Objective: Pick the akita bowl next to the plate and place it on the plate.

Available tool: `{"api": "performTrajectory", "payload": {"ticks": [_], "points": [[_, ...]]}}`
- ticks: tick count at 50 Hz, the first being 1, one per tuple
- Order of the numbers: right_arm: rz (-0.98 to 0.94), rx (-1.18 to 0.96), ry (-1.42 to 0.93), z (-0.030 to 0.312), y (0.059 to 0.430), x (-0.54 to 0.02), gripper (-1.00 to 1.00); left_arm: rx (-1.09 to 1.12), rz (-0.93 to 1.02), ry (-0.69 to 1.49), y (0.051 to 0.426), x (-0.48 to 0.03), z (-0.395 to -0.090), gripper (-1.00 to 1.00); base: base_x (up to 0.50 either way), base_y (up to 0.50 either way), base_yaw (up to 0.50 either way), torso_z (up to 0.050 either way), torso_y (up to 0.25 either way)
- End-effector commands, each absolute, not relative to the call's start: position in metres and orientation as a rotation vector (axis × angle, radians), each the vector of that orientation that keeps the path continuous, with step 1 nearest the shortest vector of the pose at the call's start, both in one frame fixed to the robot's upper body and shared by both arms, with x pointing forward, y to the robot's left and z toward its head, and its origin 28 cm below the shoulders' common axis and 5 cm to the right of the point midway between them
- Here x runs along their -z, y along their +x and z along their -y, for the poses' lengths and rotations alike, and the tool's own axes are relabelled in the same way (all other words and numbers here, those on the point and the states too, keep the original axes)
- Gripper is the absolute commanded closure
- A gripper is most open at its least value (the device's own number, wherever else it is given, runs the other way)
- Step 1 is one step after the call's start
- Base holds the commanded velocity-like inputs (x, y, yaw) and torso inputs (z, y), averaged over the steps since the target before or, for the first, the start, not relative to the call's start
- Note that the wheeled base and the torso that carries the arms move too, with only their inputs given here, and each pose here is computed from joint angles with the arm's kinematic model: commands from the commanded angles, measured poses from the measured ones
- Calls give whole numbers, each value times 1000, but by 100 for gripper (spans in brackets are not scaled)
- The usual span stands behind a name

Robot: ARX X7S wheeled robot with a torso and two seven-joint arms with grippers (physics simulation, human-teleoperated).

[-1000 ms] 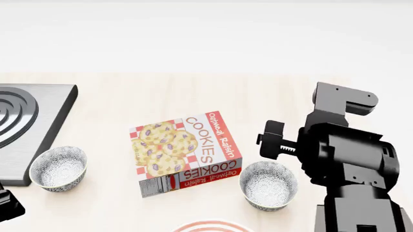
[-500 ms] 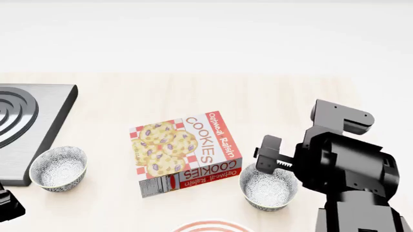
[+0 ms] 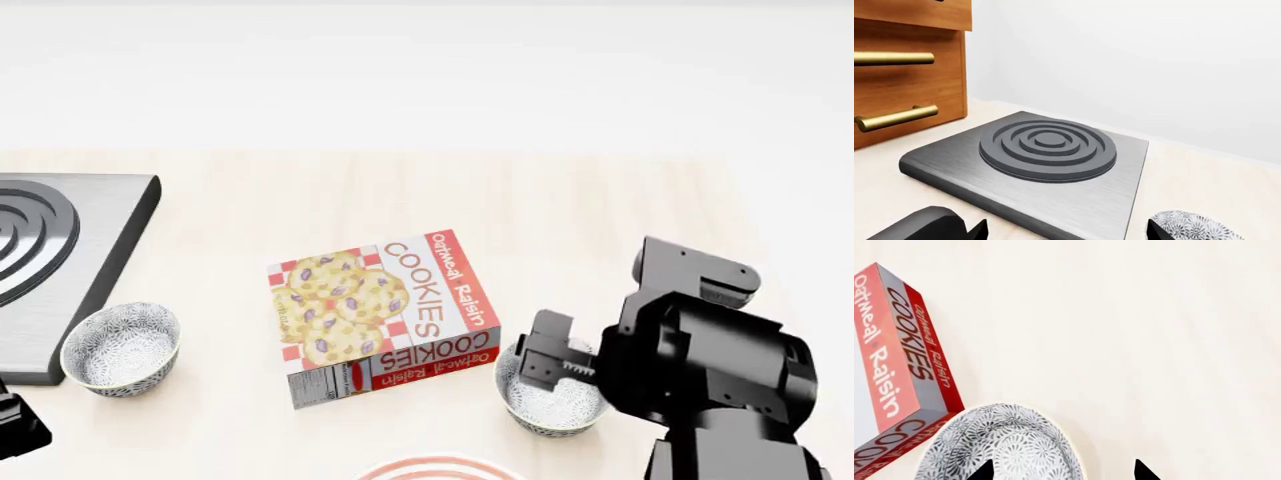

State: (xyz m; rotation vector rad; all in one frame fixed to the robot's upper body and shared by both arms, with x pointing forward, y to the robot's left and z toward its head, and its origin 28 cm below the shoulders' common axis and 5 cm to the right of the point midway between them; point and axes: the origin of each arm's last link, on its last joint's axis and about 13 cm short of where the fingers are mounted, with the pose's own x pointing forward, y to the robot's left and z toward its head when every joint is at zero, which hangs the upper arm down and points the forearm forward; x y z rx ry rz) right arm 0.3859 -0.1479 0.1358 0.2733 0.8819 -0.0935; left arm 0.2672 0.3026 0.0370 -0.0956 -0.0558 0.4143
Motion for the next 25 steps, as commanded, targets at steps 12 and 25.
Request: {"api": "performTrajectory", "payload": {"ticks": [12, 25], "points": [[-921, 91, 317, 147, 382, -129, -100, -415, 56, -96, 269, -36, -303, -100, 0, 0, 0, 0, 0], [-935, 102, 329, 148, 380, -126, -100, -415, 57, -94, 268, -37, -302, -100, 0, 0, 0, 0, 0]]}}
